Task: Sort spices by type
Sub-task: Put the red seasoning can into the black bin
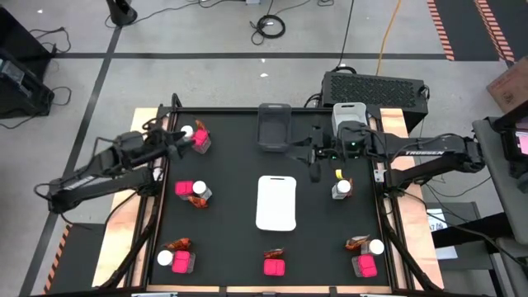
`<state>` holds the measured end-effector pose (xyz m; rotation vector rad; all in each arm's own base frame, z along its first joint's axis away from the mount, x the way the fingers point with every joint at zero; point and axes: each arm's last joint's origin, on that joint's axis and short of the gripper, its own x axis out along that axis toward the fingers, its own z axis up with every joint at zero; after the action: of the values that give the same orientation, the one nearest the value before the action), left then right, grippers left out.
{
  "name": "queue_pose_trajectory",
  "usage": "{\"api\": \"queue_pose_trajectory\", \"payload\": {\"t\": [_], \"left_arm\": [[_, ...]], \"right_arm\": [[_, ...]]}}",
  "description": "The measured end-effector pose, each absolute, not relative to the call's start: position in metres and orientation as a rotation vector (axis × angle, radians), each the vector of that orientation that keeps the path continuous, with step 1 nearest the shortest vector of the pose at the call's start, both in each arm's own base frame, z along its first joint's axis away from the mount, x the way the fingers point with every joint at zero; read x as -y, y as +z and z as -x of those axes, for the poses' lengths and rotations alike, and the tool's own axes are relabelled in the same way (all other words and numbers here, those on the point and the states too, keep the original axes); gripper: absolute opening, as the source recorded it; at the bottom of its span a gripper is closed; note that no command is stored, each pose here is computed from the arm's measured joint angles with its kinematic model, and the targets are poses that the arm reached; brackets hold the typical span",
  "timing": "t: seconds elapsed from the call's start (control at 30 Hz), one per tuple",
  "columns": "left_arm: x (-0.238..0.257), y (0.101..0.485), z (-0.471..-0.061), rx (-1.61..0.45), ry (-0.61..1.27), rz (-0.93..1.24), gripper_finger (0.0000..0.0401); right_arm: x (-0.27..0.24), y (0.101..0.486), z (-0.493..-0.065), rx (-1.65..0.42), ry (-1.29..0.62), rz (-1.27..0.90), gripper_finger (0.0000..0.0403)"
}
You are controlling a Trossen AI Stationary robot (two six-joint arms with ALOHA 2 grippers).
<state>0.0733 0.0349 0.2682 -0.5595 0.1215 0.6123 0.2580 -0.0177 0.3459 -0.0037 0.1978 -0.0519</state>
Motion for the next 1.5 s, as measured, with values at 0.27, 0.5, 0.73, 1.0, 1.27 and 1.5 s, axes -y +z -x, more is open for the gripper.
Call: {"api": "queue_pose_trajectory", "payload": {"t": [0.27,0.5,0.73,1.0,1.27,1.5], "left_arm": [[-0.032,0.331,-0.08,-0.401,0.582,0.651,0.0383],[-0.048,0.335,-0.111,-0.852,0.82,0.745,0.0383],[-0.053,0.301,-0.141,-1.228,0.893,0.787,0.0383],[-0.039,0.297,-0.148,-1.347,0.749,0.729,0.0383],[-0.014,0.292,-0.149,-1.458,0.493,0.474,0.0383],[0.011,0.264,-0.146,-1.618,0.236,0.332,0.0383]], "right_arm": [[0.011,0.348,-0.257,-0.182,0.106,0.052,0.0146],[0.008,0.348,-0.257,-0.181,0.117,0.071,0.0146],[0.008,0.348,-0.257,-0.176,0.112,0.069,0.0146],[0.006,0.348,-0.257,-0.181,0.111,-0.032,0.0146],[0.0,0.348,-0.257,-0.181,0.13,-0.032,0.0146],[-0.005,0.348,-0.258,-0.181,0.105,-0.024,0.0146]]}}
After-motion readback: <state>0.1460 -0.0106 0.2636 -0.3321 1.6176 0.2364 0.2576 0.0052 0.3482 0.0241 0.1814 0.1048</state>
